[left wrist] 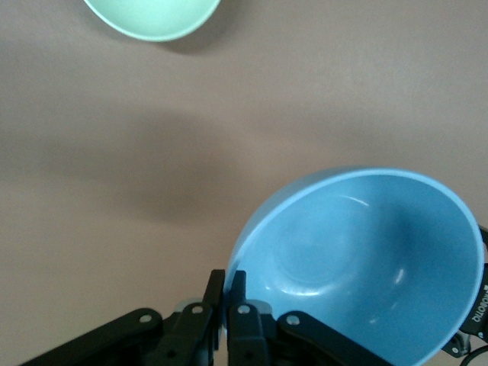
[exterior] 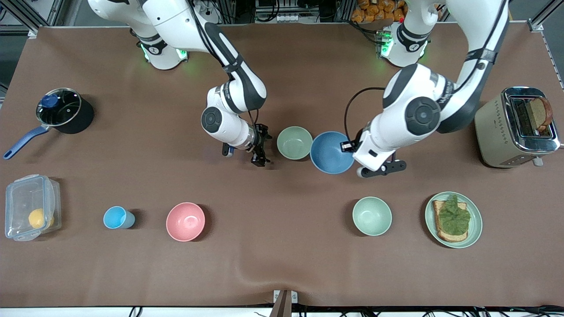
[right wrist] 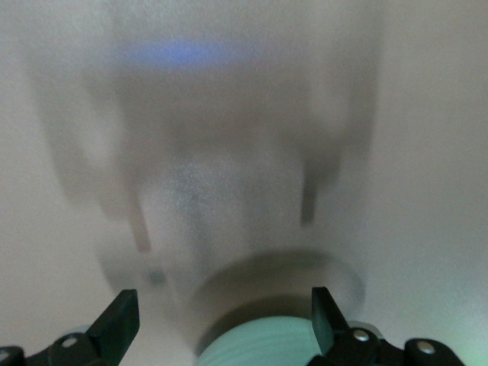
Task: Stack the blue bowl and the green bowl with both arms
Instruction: 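Set down the green bowl while the left gripper brings the blue bowl over it, then lower the blue bowl into the green bowl and open the left gripper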
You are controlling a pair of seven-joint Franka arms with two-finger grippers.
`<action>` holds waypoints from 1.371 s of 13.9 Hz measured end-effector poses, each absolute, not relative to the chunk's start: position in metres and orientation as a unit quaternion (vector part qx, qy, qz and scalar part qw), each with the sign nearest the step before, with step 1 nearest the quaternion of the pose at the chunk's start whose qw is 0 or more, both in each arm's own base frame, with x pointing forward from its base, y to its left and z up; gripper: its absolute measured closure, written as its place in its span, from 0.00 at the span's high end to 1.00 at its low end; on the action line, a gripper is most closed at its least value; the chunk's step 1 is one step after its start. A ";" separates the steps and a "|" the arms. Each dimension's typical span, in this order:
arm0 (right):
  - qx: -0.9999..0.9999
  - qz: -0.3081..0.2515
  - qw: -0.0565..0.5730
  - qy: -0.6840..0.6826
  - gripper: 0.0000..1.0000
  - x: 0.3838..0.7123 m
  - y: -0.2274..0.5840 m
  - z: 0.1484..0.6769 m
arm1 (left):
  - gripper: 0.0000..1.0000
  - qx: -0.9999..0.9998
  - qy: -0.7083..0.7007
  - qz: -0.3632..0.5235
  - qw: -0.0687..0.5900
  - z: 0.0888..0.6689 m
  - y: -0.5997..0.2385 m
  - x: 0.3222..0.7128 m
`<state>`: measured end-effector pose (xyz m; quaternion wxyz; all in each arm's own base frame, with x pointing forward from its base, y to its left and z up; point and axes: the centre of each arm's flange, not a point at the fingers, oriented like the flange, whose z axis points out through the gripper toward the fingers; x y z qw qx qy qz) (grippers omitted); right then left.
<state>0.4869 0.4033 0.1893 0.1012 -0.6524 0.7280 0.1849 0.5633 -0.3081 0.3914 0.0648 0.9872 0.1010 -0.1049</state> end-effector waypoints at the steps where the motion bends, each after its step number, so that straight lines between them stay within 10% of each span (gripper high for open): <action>1: -0.654 0.186 0.103 0.726 1.00 0.487 0.403 0.189 | 0.05 0.987 0.103 -0.105 0.064 0.382 -0.316 0.556; 19: -0.657 0.188 0.103 0.723 1.00 0.486 0.403 0.186 | 0.05 0.985 0.133 -0.089 0.070 0.284 -0.404 0.457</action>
